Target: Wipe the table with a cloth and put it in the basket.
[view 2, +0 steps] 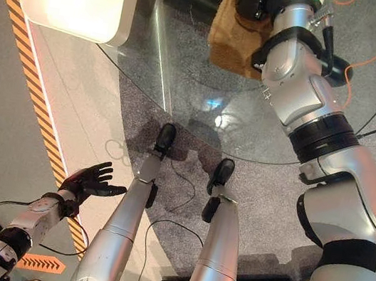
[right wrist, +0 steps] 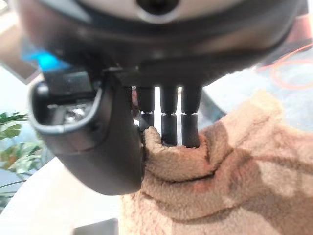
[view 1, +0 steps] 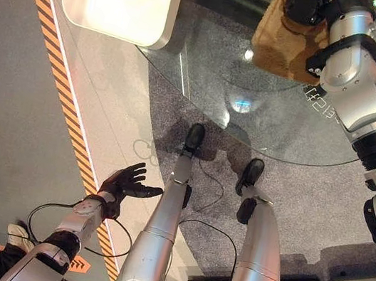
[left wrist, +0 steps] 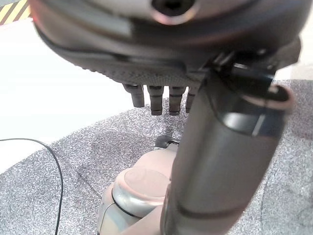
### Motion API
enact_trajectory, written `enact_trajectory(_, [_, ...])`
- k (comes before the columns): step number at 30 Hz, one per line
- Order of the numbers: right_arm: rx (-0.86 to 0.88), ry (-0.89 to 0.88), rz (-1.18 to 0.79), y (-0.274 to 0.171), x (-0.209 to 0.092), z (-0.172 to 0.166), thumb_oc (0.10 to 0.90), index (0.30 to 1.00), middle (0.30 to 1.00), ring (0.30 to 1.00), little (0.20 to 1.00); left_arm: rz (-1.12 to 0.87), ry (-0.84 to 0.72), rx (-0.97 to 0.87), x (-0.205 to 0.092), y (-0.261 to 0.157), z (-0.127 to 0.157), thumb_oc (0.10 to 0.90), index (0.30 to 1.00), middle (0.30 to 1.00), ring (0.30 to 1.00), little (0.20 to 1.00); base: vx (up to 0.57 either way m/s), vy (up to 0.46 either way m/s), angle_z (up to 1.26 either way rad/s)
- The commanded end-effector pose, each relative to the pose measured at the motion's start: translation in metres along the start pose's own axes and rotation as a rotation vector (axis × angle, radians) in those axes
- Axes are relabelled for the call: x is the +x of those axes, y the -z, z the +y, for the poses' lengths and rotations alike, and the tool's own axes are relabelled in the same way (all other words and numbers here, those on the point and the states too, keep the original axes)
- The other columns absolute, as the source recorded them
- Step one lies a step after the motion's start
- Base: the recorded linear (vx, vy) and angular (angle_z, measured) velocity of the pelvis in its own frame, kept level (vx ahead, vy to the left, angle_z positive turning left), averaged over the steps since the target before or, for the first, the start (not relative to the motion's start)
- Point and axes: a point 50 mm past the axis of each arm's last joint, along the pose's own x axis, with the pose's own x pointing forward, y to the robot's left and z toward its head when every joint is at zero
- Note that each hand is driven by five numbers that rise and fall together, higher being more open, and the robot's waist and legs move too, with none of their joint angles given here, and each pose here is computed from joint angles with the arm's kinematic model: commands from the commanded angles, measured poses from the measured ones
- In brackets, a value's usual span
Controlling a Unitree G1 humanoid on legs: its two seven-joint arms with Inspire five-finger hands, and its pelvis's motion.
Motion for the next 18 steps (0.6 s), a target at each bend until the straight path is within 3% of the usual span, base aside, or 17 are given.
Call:
enact_trajectory(1, [0.078, 0.11, -0.348, -0.089, 0.003, -0.035, 0.1, 0.3, 0.3, 0.3, 0.2, 0.081, 0.011, 0.028, -0.009, 0.029, -0.005, 0.8, 0.9, 0.9, 0.9, 0.9, 0.0, 0.0, 0.0])
enact_trajectory(18, [0.1, 0.031, -0.397, -0.108, -0.008, -0.014, 0.1, 0.3, 0.3, 0.3, 0.2, 0.089, 0.017, 0.033, -0.01, 0.033, -0.008, 0.8, 0.9, 0.9, 0.9, 0.9, 0.0, 0.002, 0.02])
